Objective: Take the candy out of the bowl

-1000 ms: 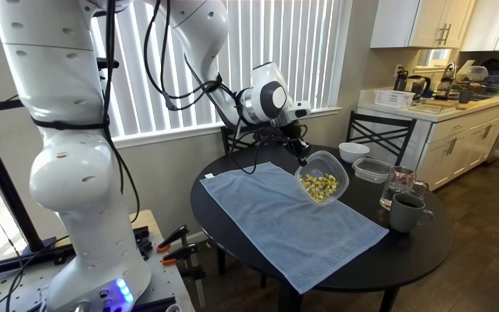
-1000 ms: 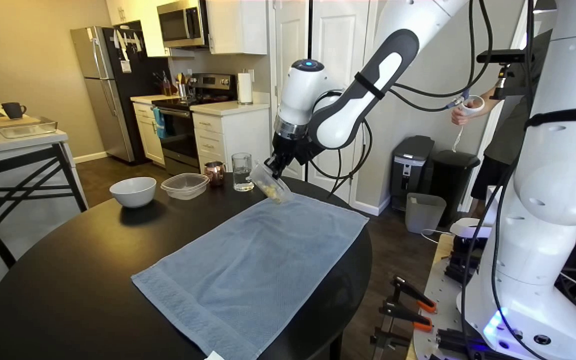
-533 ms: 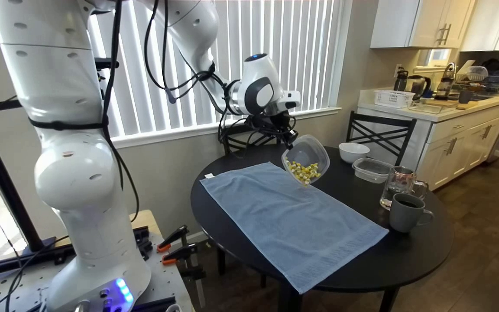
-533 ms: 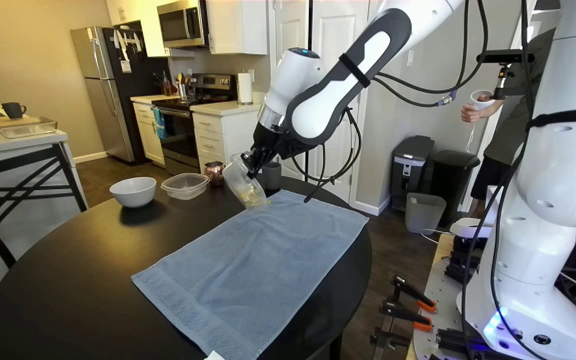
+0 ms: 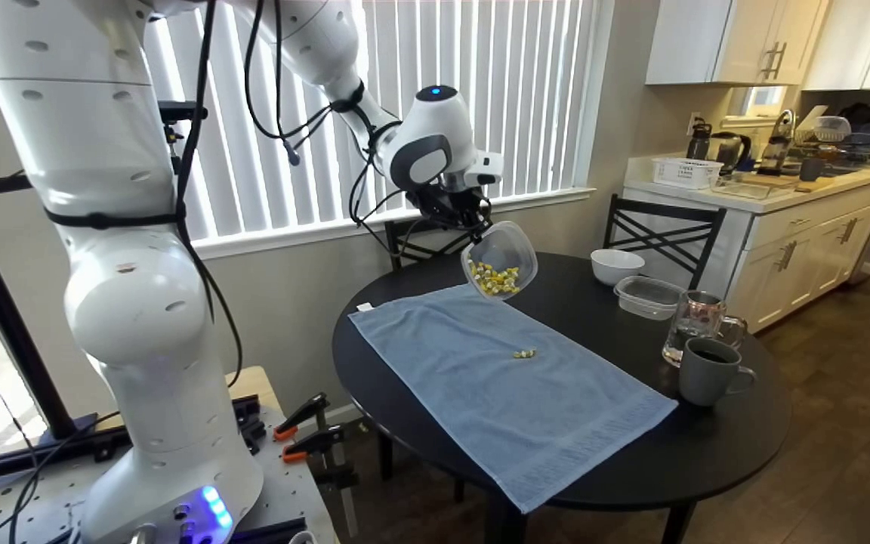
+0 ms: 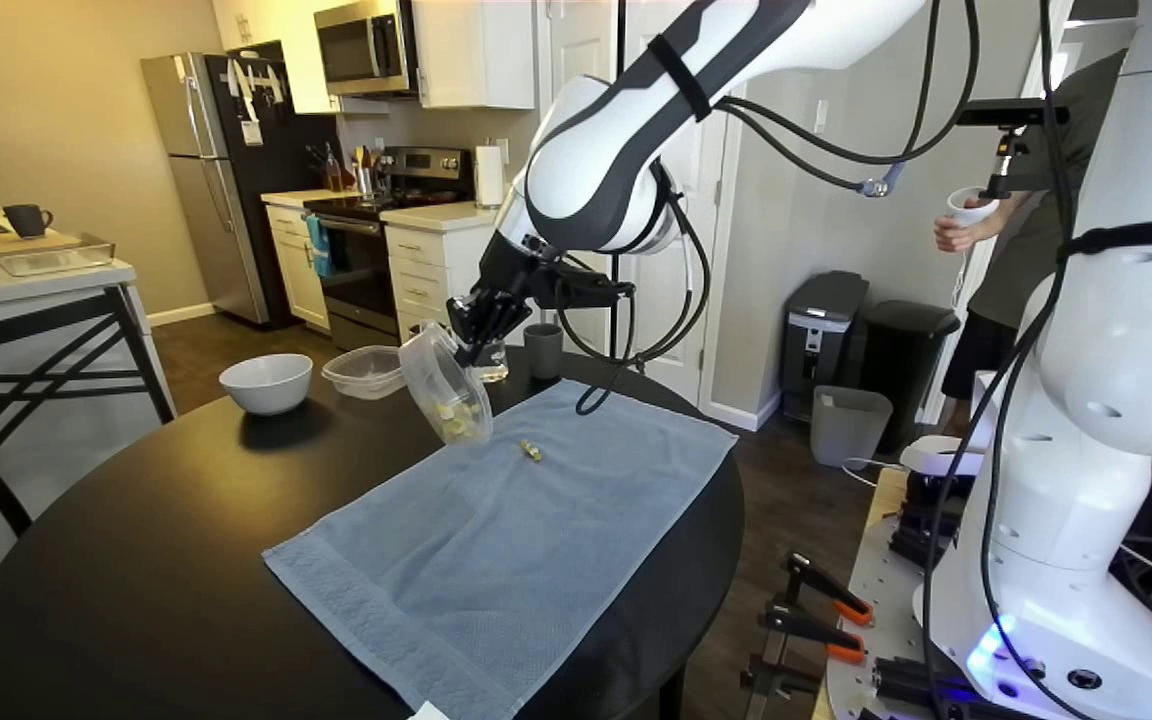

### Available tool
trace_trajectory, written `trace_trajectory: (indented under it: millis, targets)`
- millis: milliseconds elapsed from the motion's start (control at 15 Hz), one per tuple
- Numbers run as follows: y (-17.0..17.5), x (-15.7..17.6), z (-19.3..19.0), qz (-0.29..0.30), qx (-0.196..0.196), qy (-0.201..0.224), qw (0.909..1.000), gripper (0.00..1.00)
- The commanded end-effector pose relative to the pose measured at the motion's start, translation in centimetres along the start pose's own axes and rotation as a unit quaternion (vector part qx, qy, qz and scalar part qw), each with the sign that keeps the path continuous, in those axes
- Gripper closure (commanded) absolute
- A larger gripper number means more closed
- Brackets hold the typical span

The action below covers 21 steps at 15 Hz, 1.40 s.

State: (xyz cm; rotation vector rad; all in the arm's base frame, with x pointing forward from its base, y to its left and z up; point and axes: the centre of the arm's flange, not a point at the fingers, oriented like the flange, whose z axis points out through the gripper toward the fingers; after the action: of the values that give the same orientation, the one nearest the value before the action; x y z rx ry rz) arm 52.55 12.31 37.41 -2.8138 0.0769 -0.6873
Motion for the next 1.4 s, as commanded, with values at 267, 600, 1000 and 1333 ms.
trace_trajectory:
  millis: [267,600,1000,1333]
  targets:
    - [2.2,-1.9,-2.7,0.052,0.024,0.02,0.9982,0.99]
    - [2.7,-3.7,-2.6,0.063,-0.012,0.098,0.9931,0.99]
    - [2.5,-7.0,-1.5,0.042,-0.057,0.175,0.9821,0.99]
    - [3.0,-9.0,-1.2,0.079,-0.085,0.203,0.9724,0.99]
